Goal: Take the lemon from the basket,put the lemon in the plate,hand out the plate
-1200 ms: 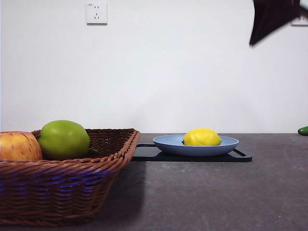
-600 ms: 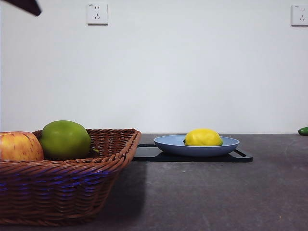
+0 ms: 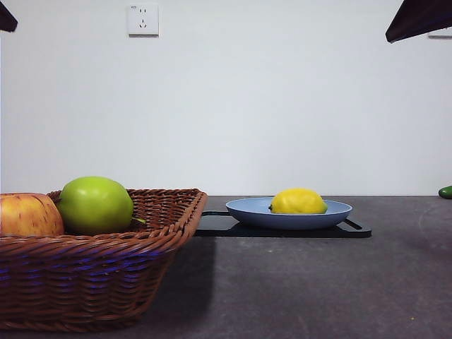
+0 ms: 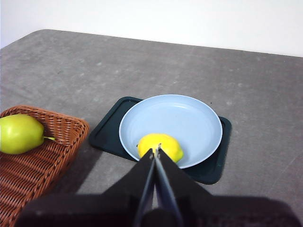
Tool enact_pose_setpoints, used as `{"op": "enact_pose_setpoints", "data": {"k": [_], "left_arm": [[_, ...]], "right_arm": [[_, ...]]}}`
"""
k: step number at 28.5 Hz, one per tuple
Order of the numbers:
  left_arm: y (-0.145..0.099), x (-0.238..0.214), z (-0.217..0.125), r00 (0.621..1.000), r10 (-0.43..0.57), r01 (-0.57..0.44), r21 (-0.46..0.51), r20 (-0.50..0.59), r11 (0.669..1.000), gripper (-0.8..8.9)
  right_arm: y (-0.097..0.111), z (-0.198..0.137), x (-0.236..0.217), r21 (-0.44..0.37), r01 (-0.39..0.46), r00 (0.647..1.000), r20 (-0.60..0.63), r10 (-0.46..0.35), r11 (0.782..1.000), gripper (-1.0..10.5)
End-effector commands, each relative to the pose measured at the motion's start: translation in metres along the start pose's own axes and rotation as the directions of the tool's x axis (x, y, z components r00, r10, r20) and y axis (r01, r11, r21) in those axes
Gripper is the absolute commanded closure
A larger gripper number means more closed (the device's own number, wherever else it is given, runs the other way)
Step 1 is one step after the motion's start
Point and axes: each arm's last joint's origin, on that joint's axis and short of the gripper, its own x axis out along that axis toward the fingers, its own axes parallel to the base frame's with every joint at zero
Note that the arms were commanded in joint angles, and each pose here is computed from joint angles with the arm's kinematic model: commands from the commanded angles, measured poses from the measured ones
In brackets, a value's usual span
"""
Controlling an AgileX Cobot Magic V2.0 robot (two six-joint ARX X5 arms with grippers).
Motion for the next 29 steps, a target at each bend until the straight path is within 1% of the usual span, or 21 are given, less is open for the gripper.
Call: {"op": "enact_pose_setpoints", "data": {"k": [1,5,8,10,12,14,17,20,24,29], "left_arm": [[0.0,0.0,0.003,1.0,-0.005,0.005,-0.005,0.016,1.0,8.04],[0.0,0.0,0.003,1.0,-0.005,0.005,-0.005,0.016,1.0,8.04],[0.0,-0.006,0.001,1.0,0.007,-0.007,0.034,0.008,0.999,8.04],[0.003,-0.021,0.001,0.993,0.107,-0.109,0.053,0.041,0.993,8.05],[0.006,-0.039,-0.003,0.983,0.169,-0.171,0.021,0.07,0.985,8.05],[0.006,-0.055,-0.006,0.974,0.203,-0.205,0.009,0.1,0.979,8.05],[0.007,-0.076,-0.012,0.947,0.278,-0.279,-0.015,0.16,0.96,8.05],[0.006,-0.09,-0.017,0.922,0.334,-0.328,-0.064,0.195,0.942,8.05],[0.005,-0.091,-0.033,0.914,0.378,-0.37,-0.082,0.144,0.925,8.05],[0.01,-0.069,-0.053,0.914,0.39,-0.381,-0.089,0.113,0.92,8.05]], "right_arm": [[0.001,0.004,-0.001,0.011,-0.003,1.0,0.019,0.003,1.0,9.4],[0.001,0.005,-0.001,0.011,-0.004,1.0,0.021,0.004,1.0,9.4],[0.001,0.005,-0.001,0.011,-0.004,1.0,0.021,0.004,1.0,9.4],[0.001,0.005,-0.001,0.011,-0.004,1.0,0.021,0.004,1.0,9.4],[0.001,0.005,-0.002,0.012,-0.004,1.0,0.025,0.004,1.0,9.4],[0.001,0.005,-0.003,0.012,-0.004,1.0,0.026,0.004,1.0,9.4],[0.001,0.005,-0.003,0.012,-0.004,1.0,0.027,0.004,1.0,9.4],[0.001,0.005,-0.003,0.012,-0.004,1.0,0.027,0.004,1.0,9.4],[0.001,0.005,-0.003,0.012,-0.004,1.0,0.027,0.004,1.0,9.4],[0.001,0.005,-0.003,0.012,-0.005,1.0,0.028,0.004,1.0,9.4]]}}
